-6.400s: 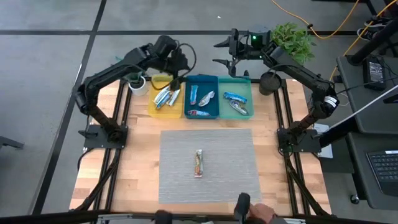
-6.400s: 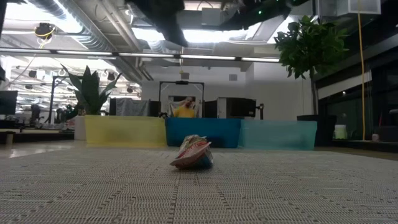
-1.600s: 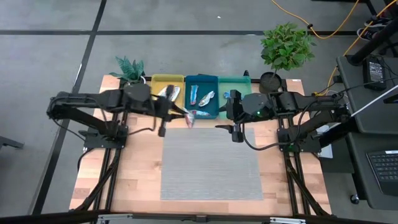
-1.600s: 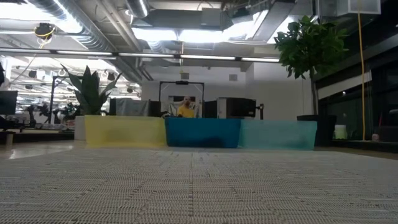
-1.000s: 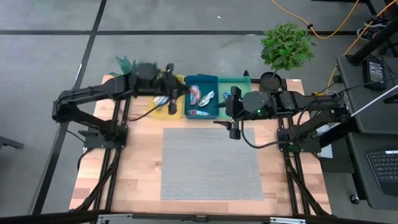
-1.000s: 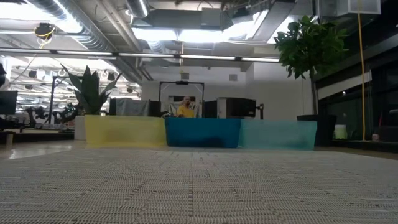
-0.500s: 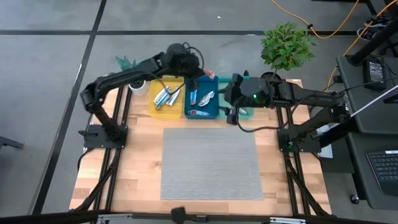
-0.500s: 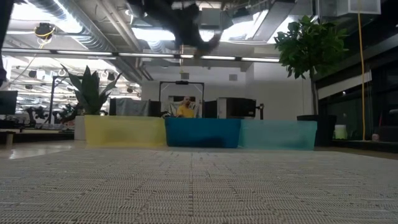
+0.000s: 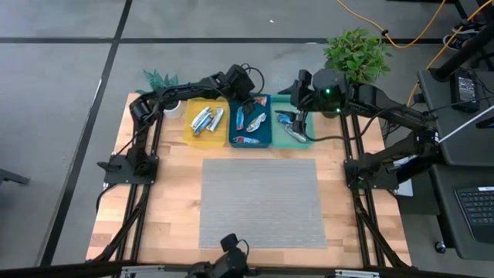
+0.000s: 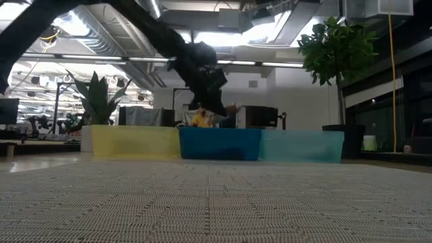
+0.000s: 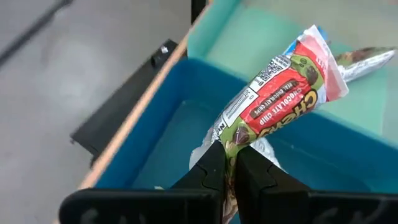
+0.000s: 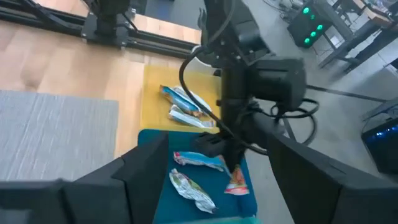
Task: Pick and place Granola Bars by type
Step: Put the red granola bar into the blue bin, then return to Home Position
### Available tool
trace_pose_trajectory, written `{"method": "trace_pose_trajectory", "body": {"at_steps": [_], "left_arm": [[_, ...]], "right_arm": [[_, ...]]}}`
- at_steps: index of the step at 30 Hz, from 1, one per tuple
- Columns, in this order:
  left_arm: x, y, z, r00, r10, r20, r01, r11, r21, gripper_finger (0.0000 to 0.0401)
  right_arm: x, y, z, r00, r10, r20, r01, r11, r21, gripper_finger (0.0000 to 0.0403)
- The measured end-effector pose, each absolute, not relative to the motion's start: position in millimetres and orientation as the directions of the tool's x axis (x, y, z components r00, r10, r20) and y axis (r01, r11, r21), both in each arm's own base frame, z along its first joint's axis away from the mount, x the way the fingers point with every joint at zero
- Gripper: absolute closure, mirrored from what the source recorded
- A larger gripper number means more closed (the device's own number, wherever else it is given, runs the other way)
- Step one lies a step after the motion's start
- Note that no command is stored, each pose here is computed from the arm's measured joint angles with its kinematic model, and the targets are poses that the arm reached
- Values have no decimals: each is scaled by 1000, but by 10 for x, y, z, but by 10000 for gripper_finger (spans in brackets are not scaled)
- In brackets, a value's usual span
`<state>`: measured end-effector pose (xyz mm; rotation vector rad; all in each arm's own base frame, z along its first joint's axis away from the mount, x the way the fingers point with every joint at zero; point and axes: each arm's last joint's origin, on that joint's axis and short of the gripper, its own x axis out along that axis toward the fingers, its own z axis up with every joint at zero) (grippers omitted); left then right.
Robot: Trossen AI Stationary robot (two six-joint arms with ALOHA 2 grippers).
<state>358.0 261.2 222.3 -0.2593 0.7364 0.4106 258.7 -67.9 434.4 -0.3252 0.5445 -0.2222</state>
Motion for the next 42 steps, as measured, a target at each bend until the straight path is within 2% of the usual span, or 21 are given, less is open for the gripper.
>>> {"method": "trace_pose_trajectory", "body": {"at_steps": [9,15,19,25,29,32,38,42], "left_arm": [[3659,2751,1935,707,216,-674,-444,877,-185,390],[3663,2751,1920,728,169,-664,-395,895,-206,379],[3662,2750,1918,726,170,-666,-397,895,-204,349],[3637,2764,1989,726,192,-661,-406,895,-185,274],[3571,2804,2308,753,221,-620,-410,894,-179,235],[3478,2739,2707,811,182,-555,-346,916,-205,223],[3074,2248,3739,945,1,-326,-80,970,-230,229],[2679,1714,4199,967,-73,-243,46,993,-113,240]], "right_arm": [[2516,-850,4347,840,-263,-475,107,937,-331,131],[2495,-893,4336,831,-269,-487,114,939,-325,131],[2494,-893,4334,830,-269,-488,113,939,-325,131],[2490,-890,4327,827,-264,-496,109,941,-320,131],[2491,-876,4320,838,-216,-501,69,953,-295,131],[2493,-871,4319,843,-199,-500,55,956,-287,131],[2399,-837,4388,856,-203,-475,65,954,-291,131],[2280,-797,4472,870,-219,-442,103,957,-272,138]]}}
